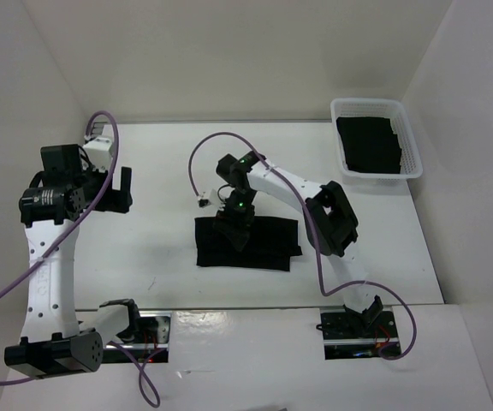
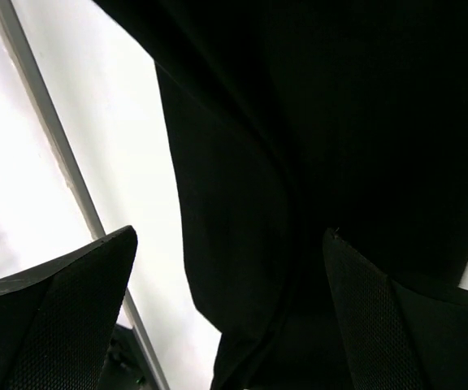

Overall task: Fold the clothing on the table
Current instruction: Fold the skirt

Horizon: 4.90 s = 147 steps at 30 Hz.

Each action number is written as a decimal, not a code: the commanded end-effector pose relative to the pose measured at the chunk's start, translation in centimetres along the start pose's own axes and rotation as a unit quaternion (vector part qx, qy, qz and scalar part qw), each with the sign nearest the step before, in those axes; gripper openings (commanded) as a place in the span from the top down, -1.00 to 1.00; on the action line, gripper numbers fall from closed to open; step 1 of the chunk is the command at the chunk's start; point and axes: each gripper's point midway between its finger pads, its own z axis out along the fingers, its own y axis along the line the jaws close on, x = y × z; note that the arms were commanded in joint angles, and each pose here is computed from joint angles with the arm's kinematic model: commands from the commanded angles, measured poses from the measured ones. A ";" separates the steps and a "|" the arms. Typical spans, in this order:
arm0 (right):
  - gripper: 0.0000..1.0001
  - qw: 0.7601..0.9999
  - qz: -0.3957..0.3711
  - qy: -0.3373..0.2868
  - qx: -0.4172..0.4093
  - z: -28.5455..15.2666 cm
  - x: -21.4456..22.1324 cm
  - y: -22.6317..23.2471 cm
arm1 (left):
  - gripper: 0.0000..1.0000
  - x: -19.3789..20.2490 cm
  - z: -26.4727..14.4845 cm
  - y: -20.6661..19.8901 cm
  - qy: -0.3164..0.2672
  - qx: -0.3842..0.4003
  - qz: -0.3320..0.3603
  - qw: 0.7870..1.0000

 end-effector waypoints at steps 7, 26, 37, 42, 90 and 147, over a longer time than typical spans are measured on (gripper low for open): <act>-0.98 0.998 -0.034 -0.046 -0.023 -1.0 -2.8 0.9 | -0.99 -0.1 -0.2 0.2 -0.015 -0.010 -0.015 1.000; -0.98 0.997 -0.025 -0.028 -0.060 0.9 -1.7 1.1 | -0.99 1.4 0.8 -0.1 0.008 -0.001 -0.018 1.000; -0.98 0.996 -0.045 -0.019 -0.080 1.4 -1.7 3.0 | -0.99 1.3 0.8 -0.4 0.006 0.008 -0.009 1.000; -0.98 0.993 -0.072 0.012 -0.097 2.7 -0.9 6.2 | -0.99 1.3 0.8 -0.5 0.005 0.013 -0.009 1.000; -0.96 0.971 0.176 0.007 0.159 3.8 4.0 -3.3 | -0.99 2.2 1.4 -0.1 0.019 0.000 -0.016 1.000; -0.98 0.951 0.087 -0.079 0.286 -2.4 -6.0 -20.1 | -0.99 0.1 5.0 2.3 0.044 -0.023 -0.002 0.999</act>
